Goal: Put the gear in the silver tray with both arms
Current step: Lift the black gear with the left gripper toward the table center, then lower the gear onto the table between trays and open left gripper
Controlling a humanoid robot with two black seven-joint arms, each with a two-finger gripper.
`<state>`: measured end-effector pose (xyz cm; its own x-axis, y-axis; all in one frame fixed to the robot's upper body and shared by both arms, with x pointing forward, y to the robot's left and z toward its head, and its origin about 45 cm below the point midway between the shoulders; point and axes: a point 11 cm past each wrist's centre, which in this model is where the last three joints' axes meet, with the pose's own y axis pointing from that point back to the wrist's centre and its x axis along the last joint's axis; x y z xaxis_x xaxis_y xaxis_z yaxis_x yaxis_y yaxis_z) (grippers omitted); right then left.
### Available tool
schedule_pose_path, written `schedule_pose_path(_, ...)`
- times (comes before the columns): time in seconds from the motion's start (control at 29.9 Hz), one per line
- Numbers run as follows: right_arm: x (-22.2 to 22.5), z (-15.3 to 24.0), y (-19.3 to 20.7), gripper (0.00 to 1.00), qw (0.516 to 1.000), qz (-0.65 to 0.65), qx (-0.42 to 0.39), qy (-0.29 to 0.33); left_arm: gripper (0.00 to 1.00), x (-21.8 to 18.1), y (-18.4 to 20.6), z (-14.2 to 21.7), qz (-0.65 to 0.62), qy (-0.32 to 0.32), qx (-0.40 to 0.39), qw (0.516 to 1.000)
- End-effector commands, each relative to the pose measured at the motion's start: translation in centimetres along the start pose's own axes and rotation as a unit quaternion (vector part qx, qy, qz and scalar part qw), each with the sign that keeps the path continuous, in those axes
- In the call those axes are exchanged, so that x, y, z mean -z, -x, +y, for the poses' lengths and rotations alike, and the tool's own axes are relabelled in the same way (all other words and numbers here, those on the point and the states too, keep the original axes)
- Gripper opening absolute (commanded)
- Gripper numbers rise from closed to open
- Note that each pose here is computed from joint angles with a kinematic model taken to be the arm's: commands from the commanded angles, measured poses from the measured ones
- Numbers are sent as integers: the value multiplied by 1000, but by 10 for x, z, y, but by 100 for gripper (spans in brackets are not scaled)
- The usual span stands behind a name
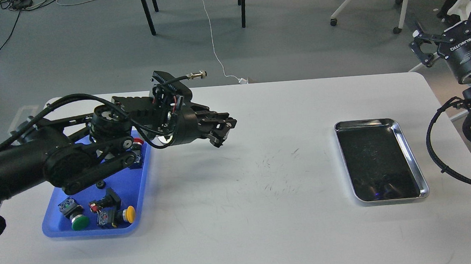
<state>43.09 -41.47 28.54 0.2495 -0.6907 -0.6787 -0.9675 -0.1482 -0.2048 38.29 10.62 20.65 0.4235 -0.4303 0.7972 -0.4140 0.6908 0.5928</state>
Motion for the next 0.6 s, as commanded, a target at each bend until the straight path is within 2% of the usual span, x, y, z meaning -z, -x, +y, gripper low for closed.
schedule_pose_path(0.0,-1,-2,5,99,1000,-2,8,1,18,-33,11,-27,-33,27,25,999)
schedule_pose_path(0.23,5,-1,6,99,1000,5,10,1,18,-46,32,-53,-53,24,57,997)
schedule_pose_path(0.57,0,0,9,99,1000,9,14,11,19,-51,43,-72,-72,13,71,995)
